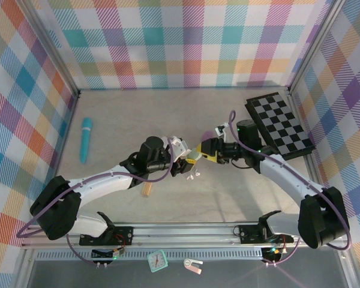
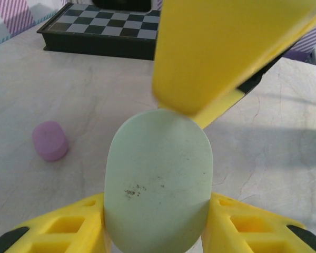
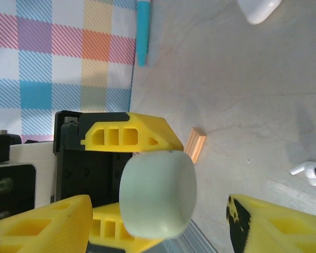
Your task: Insert wireless bluetooth earbuds into charging case
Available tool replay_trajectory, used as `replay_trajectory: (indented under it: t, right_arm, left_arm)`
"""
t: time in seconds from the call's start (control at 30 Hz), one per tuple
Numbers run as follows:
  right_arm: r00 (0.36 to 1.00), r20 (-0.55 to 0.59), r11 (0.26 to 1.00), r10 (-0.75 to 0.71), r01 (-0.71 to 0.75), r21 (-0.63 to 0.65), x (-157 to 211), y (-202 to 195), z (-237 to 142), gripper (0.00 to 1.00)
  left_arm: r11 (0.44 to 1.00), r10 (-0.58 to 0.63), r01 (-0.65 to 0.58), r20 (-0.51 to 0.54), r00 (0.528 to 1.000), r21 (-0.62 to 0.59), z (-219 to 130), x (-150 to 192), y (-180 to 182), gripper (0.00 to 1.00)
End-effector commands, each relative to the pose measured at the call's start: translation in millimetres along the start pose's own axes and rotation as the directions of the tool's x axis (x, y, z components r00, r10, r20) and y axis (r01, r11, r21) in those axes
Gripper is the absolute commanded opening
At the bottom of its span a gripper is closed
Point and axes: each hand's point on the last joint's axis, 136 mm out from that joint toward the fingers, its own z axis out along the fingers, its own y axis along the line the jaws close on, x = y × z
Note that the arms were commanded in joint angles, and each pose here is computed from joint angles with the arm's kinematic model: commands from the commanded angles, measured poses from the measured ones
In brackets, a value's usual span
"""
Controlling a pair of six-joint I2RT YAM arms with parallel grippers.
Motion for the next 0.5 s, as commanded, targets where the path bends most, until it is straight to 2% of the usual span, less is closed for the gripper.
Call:
replay_trajectory:
  t: [0.0, 0.1, 0.23, 0.37, 0.47]
  right_arm:
    - [1.0, -0.019, 0.999, -0.009, 0.008, -0.038, 1.2, 6.2, 10.0, 0.62]
    - [1.0, -0.02, 0.999, -0.002, 0.001, -0.032, 1.5, 4.1, 11.8, 0.45]
    - [1.0, 0.001, 1.0, -0.011, 0.011, -0.024, -0.4, 5.4, 9.3, 0.3]
    - [1.0, 0.005, 1.0, -0.011, 0.011, -0.027, 0.2, 8.4, 7.1, 0.19]
    - [1.0, 0.011, 0.999, -0.003, 0.003, -0.042, -0.1, 13.4, 5.4, 0.15]
  left_arm:
    - [0.998, 0.05, -0.052, 0.056, 0.997, 0.034, -3.8, -12.9, -11.7, 0.43]
    - [0.998, 0.054, -0.056, 0.061, 0.997, 0.029, -5.2, -15.2, -11.9, 0.43]
    - [0.998, 0.062, -0.063, 0.043, 0.997, 0.021, -8.2, -10.5, -12.0, 0.43]
    - [0.998, 0.07, -0.07, 0.037, 0.997, 0.004, -13.9, -5.3, -11.9, 0.44]
    - [0.997, 0.074, -0.073, 0.06, 0.995, -0.015, -17.9, -8.1, -10.6, 0.5]
